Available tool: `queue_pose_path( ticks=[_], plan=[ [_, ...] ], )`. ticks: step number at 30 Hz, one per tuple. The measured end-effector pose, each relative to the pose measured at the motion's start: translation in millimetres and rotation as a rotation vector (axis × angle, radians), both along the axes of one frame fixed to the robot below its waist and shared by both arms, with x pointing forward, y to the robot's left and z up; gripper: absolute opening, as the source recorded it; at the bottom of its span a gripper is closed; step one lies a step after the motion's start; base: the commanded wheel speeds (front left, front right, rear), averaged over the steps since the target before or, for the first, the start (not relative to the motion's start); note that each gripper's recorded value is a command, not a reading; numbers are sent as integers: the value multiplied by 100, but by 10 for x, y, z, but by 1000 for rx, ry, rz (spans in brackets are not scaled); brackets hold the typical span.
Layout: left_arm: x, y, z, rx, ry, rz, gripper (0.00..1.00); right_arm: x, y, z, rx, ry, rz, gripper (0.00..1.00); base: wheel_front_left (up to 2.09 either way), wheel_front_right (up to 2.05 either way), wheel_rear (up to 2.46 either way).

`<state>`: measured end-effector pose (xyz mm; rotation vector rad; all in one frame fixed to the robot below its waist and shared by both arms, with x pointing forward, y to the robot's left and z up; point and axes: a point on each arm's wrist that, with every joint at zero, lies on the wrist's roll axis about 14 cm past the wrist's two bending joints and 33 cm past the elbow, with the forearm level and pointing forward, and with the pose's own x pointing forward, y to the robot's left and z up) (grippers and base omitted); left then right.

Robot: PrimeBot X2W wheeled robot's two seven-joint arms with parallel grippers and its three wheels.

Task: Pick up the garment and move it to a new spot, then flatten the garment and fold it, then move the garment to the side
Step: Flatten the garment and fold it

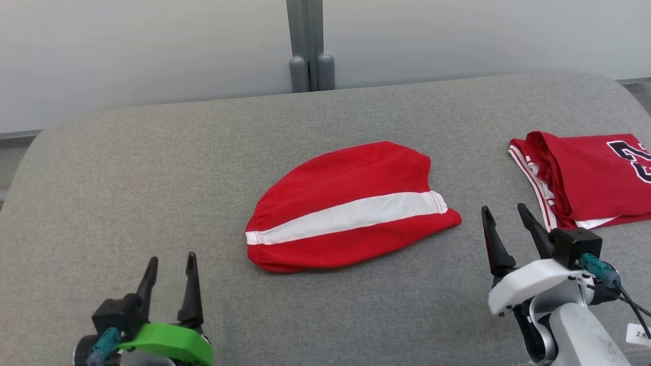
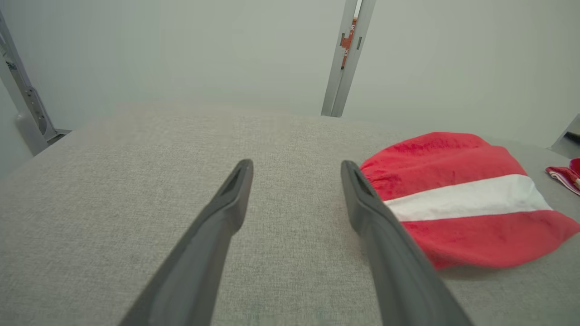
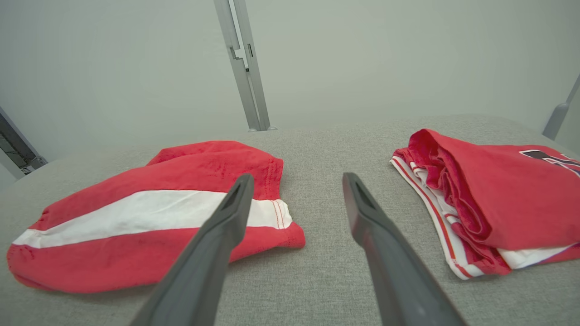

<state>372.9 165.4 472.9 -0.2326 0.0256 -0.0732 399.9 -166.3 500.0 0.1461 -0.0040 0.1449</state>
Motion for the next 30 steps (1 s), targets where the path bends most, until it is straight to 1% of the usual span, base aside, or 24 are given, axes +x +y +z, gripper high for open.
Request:
queue_pose_path(
  ticks=[2,5,7,9,13,15,17,25,30],
  plan=[
    [-8,-91,-133,-14,44,-25,100,33,3,-20,-7,18,6,100,0,0,0],
    [113,-313,-179,-53,100,-91,100,106,36,-72,-21,65,28,100,0,0,0],
    [191,-496,-234,-67,171,-155,100,167,51,-132,-26,117,42,100,0,0,0],
    [265,-622,-283,-101,240,-197,100,249,45,-206,-4,185,44,100,0,0,0],
    [423,-721,-375,-74,345,-255,100,426,6,-348,-25,322,62,100,0,0,0],
    [479,-751,-423,-70,386,-266,100,510,11,-396,-26,373,72,100,0,0,0],
    [544,-773,-471,-73,424,-272,100,601,59,-448,-53,422,98,100,0,0,0],
    [606,-862,-752,-93,566,-291,100,869,292,-600,-88,505,183,100,0,0,0],
    [618,-885,-781,-118,583,-290,100,899,401,-747,-87,545,218,100,0,0,0]
  ],
)
